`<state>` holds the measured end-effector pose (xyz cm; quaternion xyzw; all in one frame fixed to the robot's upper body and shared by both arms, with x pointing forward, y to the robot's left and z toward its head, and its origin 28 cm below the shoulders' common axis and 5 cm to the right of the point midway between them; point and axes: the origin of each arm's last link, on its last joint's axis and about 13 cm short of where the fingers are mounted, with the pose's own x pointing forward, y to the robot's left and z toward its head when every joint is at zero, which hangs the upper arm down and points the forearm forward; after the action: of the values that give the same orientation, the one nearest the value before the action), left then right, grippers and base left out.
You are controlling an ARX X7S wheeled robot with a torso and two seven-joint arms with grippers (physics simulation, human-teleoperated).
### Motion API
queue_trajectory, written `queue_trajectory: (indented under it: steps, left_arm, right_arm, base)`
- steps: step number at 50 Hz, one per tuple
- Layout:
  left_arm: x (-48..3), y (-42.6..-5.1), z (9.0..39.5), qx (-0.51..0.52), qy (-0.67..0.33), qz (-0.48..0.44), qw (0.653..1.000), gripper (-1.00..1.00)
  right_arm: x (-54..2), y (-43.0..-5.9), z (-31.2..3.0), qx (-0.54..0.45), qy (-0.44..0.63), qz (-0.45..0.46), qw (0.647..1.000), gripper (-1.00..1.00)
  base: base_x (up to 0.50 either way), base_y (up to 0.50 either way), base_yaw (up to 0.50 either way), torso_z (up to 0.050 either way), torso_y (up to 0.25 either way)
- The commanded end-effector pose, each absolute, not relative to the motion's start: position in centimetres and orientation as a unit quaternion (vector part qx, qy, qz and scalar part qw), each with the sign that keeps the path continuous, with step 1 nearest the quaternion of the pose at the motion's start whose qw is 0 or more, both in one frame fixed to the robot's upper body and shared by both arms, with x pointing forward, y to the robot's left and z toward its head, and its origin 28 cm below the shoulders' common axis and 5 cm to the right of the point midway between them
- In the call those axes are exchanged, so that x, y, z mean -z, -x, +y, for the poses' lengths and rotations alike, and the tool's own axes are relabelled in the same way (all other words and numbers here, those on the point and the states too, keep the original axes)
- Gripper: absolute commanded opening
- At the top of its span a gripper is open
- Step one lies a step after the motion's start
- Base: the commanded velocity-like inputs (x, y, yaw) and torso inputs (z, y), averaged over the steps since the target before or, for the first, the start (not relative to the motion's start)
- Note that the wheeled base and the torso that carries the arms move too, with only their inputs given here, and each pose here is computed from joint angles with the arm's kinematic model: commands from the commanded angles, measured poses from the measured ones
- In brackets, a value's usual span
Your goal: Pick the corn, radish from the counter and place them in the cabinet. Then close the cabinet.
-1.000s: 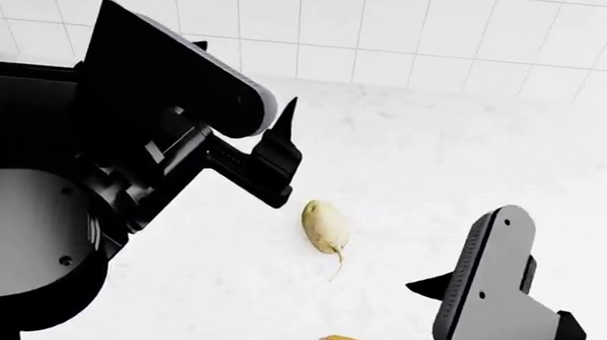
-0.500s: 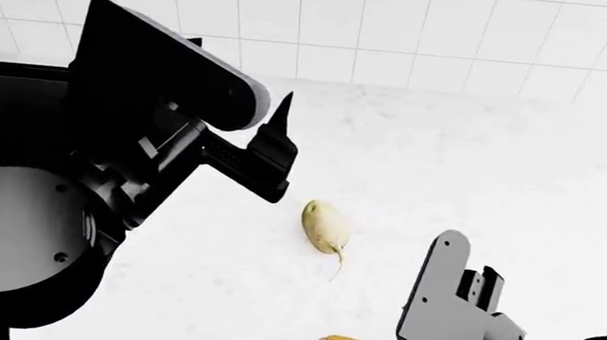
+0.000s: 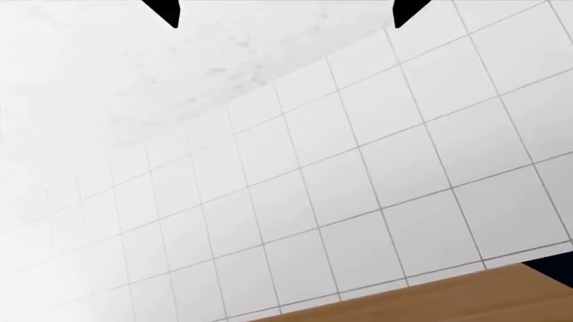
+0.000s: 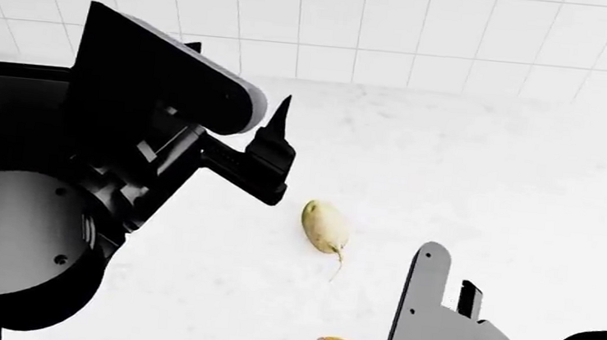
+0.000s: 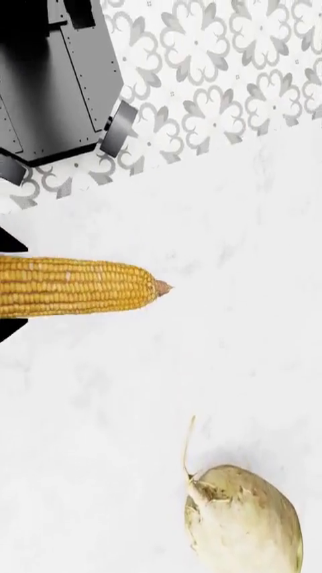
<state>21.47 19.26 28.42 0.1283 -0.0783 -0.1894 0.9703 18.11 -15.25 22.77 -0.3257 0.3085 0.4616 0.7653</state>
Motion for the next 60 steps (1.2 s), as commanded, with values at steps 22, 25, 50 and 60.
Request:
queue_trajectory:
  steps: [22, 25, 50, 60]
  left_arm:
    - [-29.3, -22.1, 16.0, 0.248, -0.047, -0.079, 0.964, 1.0]
    - [-29.5, -22.5, 14.7, 0.24, -0.035, -0.068, 0.968, 1.0]
    - [-26.5, -26.6, 8.8, 0.081, 0.031, 0.139, 0.987, 1.0]
    - [-25.7, -26.1, 7.6, 0.068, 0.073, 0.211, 0.972, 1.0]
  right_arm:
    - [-25.5, -16.8, -18.5, -0.276, 0.342, 0.128, 0.889, -1.0]
    - [-25.9, -16.4, -18.9, -0.255, 0.332, 0.107, 0.902, -1.0]
    - [-26.3, -15.4, -20.7, -0.177, 0.32, 0.087, 0.927, -1.0]
    - [-26.2, -15.2, -20.7, -0.185, 0.311, 0.08, 0.929, -1.0]
  base:
    - [0.0, 0.0, 0.0, 0.0, 0.0]
    - [0.0, 0.0, 0.0, 0.0, 0.0]
    - [0.0, 0.0, 0.0, 0.0, 0.0]
    - [0.0, 0.0, 0.0, 0.0, 0.0]
